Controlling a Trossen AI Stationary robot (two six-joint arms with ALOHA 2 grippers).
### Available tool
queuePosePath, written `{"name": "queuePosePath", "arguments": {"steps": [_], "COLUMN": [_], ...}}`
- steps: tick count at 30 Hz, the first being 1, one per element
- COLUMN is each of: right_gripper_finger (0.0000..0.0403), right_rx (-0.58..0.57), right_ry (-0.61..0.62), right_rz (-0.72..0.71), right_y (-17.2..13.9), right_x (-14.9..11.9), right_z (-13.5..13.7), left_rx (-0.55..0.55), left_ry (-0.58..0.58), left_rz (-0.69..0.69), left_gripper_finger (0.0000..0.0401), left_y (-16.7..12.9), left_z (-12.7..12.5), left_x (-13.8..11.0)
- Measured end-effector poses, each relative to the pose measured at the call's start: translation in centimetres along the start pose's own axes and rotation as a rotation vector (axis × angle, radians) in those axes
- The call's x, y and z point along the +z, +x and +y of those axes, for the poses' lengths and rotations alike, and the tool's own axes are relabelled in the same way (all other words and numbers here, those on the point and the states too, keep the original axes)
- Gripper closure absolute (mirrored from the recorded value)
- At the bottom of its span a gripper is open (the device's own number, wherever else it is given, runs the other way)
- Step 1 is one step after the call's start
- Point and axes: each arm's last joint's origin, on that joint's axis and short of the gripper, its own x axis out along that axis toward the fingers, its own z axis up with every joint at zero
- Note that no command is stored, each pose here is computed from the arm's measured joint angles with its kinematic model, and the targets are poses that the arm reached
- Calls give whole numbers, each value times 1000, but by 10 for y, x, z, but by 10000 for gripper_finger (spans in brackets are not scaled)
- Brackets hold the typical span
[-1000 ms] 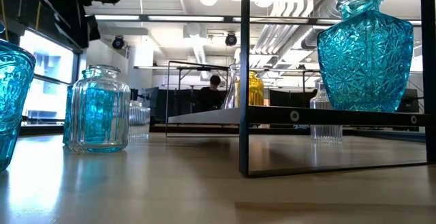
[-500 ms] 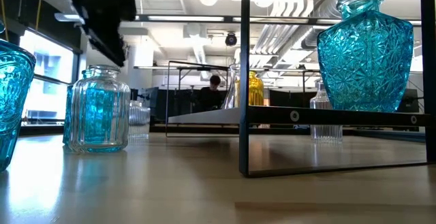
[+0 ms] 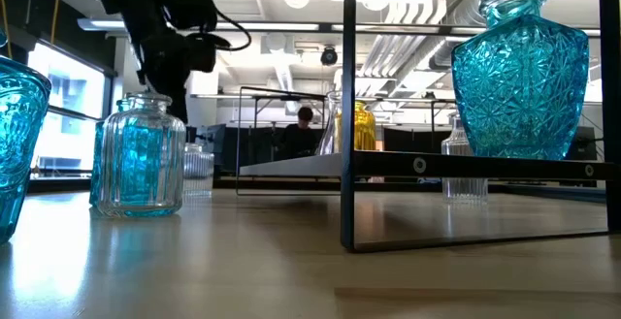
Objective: Sort vases onto shelf
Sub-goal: Put the transparent crystal vase on the shelf aligned with the other transparent crystal vase
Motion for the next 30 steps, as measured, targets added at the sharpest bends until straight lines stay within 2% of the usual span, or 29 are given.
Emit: {"name": "queuePosePath", "arguments": {"steps": [6, 12, 19, 23, 30], "right_gripper_finger": [402, 402, 402, 402, 402], "right_rx": [1, -27, -120, -149, -141], "right_ry": [1, 11, -3, -21, -41], "right_rz": [8, 48, 107, 113, 116], "right_y": [0, 0, 0, 0, 0], "right_x": [-1, -5, -13, -15, -16], "right_z": [1, -1, -2, -1, 2], "left_rx": [117, 140, 73, 75, 75], "left_ry": [136, 238, 253, 260, 274], "left_rz": [-10, -12, -6, -4, 32], "left_gripper_finger": [224, 224, 224, 224, 224], "left_y": [3, 2, 2, 3, 17], "left_z": [4, 9, 12, 12, 14], "left_x": [3, 4, 3, 3, 8]}}
